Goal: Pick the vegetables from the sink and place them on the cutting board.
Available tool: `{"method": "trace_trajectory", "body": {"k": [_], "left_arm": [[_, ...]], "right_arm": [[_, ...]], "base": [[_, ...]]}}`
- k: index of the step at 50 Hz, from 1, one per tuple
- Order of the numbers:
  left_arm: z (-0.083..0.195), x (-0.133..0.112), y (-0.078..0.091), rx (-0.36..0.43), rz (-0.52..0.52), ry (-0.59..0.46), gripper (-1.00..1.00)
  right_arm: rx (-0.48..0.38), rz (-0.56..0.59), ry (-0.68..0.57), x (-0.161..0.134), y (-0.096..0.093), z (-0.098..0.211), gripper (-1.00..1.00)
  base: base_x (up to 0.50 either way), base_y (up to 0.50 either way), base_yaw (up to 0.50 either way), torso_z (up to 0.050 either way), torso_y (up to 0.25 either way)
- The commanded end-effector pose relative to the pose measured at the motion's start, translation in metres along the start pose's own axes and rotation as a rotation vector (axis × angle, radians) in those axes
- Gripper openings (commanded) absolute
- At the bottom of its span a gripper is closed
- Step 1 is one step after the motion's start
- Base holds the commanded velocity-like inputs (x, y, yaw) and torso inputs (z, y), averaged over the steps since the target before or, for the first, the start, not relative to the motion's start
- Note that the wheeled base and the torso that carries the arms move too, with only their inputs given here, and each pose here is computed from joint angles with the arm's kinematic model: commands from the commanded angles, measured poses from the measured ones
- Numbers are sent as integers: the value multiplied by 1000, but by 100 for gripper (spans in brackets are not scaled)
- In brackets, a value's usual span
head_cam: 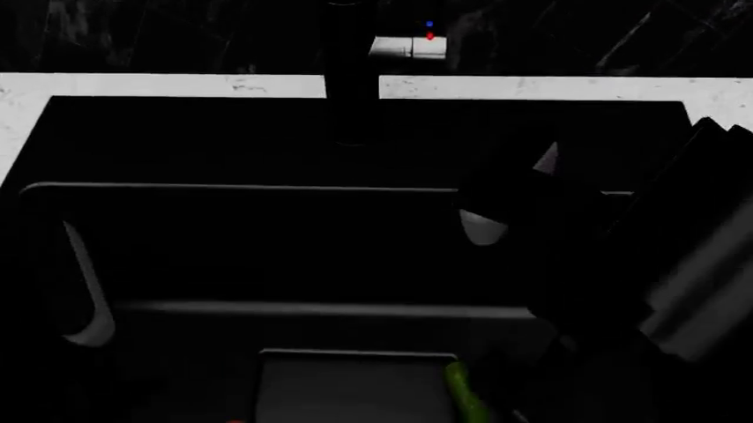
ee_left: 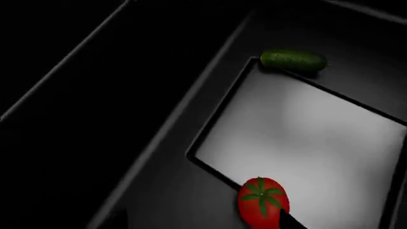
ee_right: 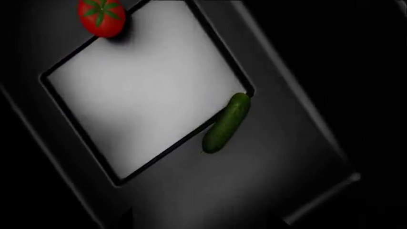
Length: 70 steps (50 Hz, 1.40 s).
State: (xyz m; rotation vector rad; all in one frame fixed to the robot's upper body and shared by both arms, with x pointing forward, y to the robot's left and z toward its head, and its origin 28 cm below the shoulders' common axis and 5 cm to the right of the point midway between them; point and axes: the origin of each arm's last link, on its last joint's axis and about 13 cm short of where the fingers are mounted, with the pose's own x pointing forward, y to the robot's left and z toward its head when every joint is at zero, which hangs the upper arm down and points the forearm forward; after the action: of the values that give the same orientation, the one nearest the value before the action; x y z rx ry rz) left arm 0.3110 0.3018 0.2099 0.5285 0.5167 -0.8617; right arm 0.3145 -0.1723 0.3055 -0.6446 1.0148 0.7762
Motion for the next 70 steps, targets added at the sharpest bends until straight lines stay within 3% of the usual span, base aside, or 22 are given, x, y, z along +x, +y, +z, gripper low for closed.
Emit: {"method": "trace_trajectory", "body": {"k": [1, 4, 7, 10, 14, 22, 25, 29, 47, 70], "left_arm": [[5, -6, -21, 65, -97, 81, 100], [11, -6, -28, 132, -157, 111, 100], [16, -3, -32, 143, -192, 112, 100], [19, 4, -26, 88, -195, 142, 100], [19, 19, -17, 74, -217, 219, 100], [19, 49, -8, 73, -269, 258, 100], [19, 57, 0, 33, -235, 290, 100], [20, 70, 5, 43, -214, 312, 100], [31, 95, -7, 81, -303, 279, 100], [3, 122, -22, 77, -354, 426, 100]], "right_arm": [[-2, 64, 55, -13, 17, -6, 100], [-11, 70, 69, -13, 19, -4, 100], [-11, 74, 62, -11, 18, -5, 100], [-16, 79, 62, -9, 18, -4, 100], [-17, 84, 67, -6, 16, -3, 100], [-33, 102, 56, 7, 9, -2, 100], [-31, 116, 59, 13, 5, -4, 100], [-37, 116, 52, 15, 4, -3, 100], [-37, 125, 38, 18, 6, -7, 100], [-48, 146, 20, 30, 3, -7, 100]], "base": [[29, 0, 0, 0, 0], [29, 0, 2, 0, 0], [29, 0, 3, 0, 0], [29, 0, 2, 0, 0], [29, 0, 4, 0, 0], [30, 0, 2, 0, 0], [30, 0, 1, 0, 0], [30, 0, 0, 0, 0], [31, 0, 2, 0, 0], [32, 0, 4, 0, 0]]}}
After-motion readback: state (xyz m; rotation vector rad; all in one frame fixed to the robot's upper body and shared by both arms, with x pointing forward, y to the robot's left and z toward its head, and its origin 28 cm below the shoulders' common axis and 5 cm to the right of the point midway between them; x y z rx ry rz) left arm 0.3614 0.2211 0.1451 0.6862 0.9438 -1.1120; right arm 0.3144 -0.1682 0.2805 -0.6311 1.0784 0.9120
